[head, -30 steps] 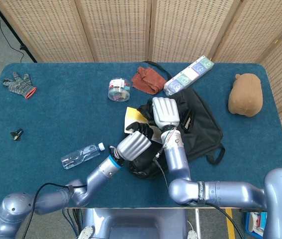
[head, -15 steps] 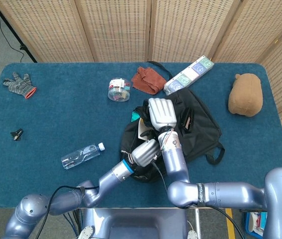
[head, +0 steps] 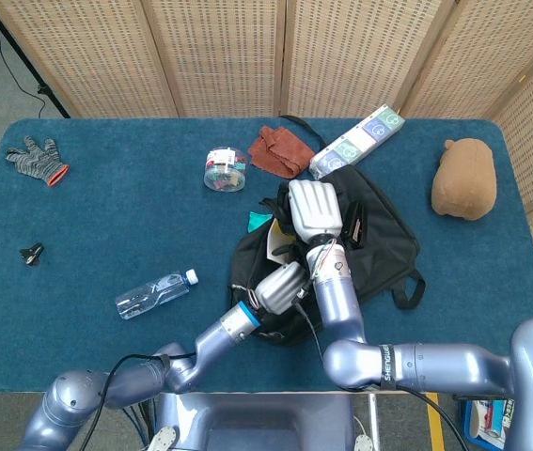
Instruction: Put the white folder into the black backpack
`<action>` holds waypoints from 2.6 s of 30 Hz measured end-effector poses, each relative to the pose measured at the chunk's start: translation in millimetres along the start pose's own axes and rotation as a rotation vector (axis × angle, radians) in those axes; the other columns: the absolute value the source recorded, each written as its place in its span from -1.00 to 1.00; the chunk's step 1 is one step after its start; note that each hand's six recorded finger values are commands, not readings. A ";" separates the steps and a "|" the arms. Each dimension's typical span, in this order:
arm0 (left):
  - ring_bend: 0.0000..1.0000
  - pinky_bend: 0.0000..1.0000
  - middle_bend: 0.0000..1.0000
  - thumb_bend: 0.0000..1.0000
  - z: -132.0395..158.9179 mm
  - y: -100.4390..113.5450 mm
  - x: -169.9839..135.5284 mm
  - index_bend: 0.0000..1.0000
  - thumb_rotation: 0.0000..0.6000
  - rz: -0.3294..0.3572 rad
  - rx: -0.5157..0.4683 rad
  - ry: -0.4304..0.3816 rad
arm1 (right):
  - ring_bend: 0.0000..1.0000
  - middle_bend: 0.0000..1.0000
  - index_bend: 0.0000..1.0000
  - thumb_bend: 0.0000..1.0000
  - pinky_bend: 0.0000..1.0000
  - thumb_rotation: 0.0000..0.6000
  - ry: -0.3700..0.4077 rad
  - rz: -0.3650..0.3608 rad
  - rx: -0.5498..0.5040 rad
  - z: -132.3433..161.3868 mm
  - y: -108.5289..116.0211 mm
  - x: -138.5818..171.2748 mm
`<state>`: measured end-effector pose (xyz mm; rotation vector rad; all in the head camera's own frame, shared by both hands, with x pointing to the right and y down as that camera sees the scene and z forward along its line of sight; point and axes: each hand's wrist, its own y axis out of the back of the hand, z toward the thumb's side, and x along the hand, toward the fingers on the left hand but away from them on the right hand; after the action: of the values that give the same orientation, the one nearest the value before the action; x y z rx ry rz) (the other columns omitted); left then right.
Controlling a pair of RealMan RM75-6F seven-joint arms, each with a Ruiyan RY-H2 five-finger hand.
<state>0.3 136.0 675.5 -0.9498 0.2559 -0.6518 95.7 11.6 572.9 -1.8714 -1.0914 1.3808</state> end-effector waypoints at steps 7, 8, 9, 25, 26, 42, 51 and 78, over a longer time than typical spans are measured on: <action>-0.79 0.08 -0.99 -0.67 -19.6 -0.5 -8.5 -0.93 1.00 -0.007 -0.068 0.019 | 0.48 0.33 0.28 0.50 0.78 1.00 -0.016 -0.018 0.009 -7.8 5.8 -4.1; -0.79 0.08 -1.00 -0.73 -22.7 -1.0 -10.5 -0.95 1.00 -0.008 -0.078 0.021 | 0.48 0.33 0.28 0.50 0.78 1.00 -0.018 -0.022 0.013 -9.0 6.8 -4.9; -0.80 0.08 -1.00 -0.76 -26.8 -2.2 -13.3 -0.96 1.00 -0.010 -0.094 0.023 | 0.48 0.33 0.28 0.50 0.78 1.00 -0.021 -0.026 0.016 -10.6 7.7 -5.7; -0.62 0.08 -0.75 -0.77 -54.9 -10.0 -44.6 -0.31 1.00 0.088 -0.198 -0.012 | 0.48 0.33 0.28 0.50 0.78 1.00 -0.055 -0.052 0.006 -28.7 19.0 -13.3; -0.63 0.08 -0.76 -0.77 -56.9 -14.8 -44.7 -0.31 1.00 0.082 -0.182 -0.009 | 0.48 0.33 0.28 0.50 0.78 1.00 -0.053 -0.051 0.004 -28.2 19.1 -12.8; 0.28 0.45 0.35 0.16 -51.1 -24.5 -29.0 0.68 1.00 0.101 -0.089 0.035 | 0.48 0.33 0.28 0.50 0.78 1.00 -0.037 -0.050 0.005 -29.3 21.6 -8.4; 0.39 0.53 0.47 0.29 -38.7 -20.5 -28.1 0.77 1.00 0.091 0.033 0.046 | 0.49 0.33 0.28 0.50 0.78 1.00 -0.037 -0.051 0.004 -30.2 22.5 -8.5; 0.34 0.54 0.50 0.28 -9.4 -8.4 -5.3 0.75 1.00 -0.088 -0.015 0.114 | 0.48 0.33 0.29 0.50 0.78 1.00 0.034 -0.025 -0.001 4.5 15.0 3.1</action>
<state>-11.7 129.5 676.6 -0.9434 0.3220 -0.7871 96.0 6.5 557.7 -1.8688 -1.0951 1.3304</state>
